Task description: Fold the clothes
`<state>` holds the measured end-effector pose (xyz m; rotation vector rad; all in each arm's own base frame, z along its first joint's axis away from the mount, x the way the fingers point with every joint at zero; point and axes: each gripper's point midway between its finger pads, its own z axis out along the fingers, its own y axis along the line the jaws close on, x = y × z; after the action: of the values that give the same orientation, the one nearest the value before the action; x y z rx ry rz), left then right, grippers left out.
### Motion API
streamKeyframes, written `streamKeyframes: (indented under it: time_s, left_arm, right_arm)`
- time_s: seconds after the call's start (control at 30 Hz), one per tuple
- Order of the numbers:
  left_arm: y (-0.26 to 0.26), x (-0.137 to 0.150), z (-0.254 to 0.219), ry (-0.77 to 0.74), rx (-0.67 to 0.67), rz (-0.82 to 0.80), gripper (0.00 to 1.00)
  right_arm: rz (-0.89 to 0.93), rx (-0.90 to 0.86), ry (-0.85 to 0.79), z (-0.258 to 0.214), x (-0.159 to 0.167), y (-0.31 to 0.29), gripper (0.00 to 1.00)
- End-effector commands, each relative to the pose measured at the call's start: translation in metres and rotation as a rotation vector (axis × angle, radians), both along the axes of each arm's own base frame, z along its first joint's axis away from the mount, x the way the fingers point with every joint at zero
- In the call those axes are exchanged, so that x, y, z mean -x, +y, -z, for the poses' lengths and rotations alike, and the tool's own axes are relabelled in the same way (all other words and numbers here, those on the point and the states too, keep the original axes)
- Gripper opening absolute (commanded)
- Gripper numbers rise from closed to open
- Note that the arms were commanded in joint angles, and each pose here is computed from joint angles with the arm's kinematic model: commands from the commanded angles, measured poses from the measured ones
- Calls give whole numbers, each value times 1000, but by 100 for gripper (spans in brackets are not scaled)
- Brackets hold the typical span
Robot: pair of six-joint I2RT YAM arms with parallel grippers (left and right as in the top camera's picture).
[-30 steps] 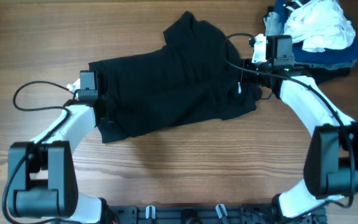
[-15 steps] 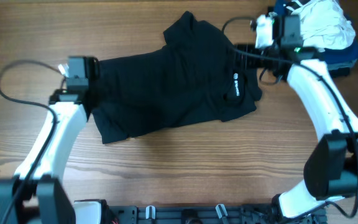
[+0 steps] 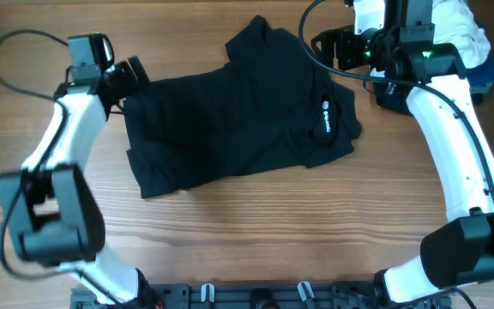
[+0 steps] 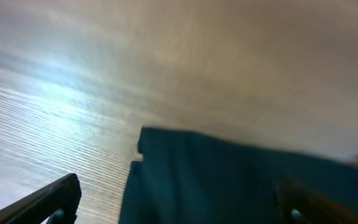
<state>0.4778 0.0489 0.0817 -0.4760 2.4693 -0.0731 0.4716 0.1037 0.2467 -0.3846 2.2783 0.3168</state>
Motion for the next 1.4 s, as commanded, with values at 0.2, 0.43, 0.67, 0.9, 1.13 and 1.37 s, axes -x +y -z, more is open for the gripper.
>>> streamKeyframes:
  time_s: [0.2,0.43,0.67,0.9,1.13,1.37]
  left_arm:
    - [15,-9,35,77,-127,64,96]
    - [14,-11,62,112,-135,89,78]
    - [14,-12,65,109,-136,89,60]
    - [11,-20,80,99,-137,95,56]
    - [-3,-17,97,133,-134,126,54]
    - [-6,-14,99,147,-131,129,4]
  right_arm:
    - [-3,19,-10,2,-5,0,98]
    - [-15,14,26,21,-10,7,94]
    - [-32,3,-34,17,-24,19,89]
    - [-49,-8,-112,8,-38,31,84]
    - [-41,-19,-134,10,-48,33,83]
    - [9,-72,-134,12,-58,33,79]
